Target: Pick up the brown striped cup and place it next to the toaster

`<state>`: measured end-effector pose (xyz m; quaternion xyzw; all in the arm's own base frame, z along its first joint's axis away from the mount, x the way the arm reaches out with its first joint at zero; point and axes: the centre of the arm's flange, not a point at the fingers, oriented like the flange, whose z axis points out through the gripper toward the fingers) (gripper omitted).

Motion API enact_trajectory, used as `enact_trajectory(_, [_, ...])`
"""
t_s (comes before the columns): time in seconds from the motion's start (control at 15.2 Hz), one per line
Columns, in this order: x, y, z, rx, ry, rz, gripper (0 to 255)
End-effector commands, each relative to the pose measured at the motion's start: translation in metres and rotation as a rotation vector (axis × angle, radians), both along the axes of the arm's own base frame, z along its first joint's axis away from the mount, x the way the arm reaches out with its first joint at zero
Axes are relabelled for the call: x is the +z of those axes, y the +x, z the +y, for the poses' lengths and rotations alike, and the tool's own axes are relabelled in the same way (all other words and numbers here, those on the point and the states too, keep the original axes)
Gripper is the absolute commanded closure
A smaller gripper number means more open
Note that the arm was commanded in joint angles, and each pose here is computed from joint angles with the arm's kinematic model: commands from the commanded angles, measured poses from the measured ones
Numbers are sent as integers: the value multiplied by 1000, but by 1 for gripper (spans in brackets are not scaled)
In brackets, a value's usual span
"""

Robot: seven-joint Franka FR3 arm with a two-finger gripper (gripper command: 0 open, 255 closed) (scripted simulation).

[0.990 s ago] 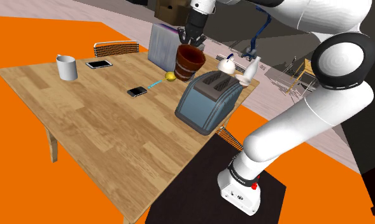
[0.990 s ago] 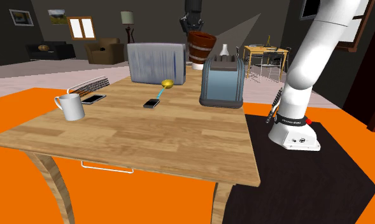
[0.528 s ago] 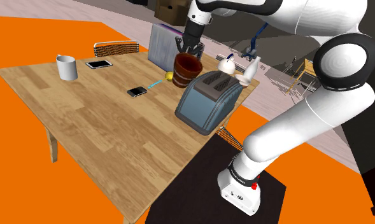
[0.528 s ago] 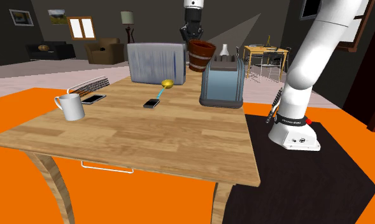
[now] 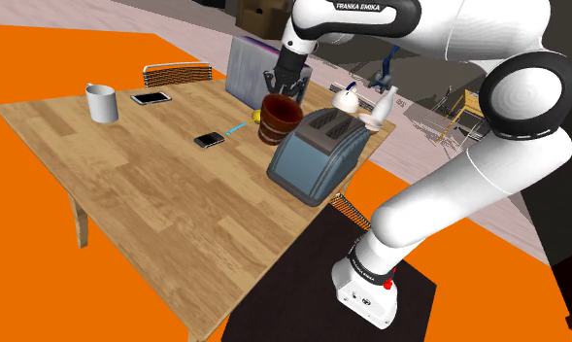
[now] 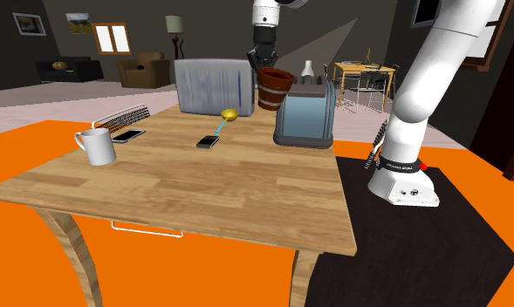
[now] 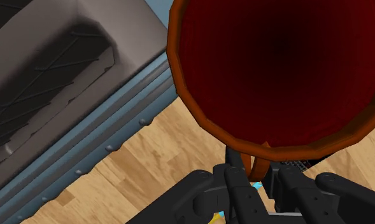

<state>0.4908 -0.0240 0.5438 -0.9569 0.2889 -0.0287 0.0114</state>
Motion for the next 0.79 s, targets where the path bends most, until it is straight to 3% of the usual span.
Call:
enact_trajectory(0.0, [-11,0,-1,0,0,3,255])
enact_trajectory(0.73, [-69,0,-1,0,0,3,255])
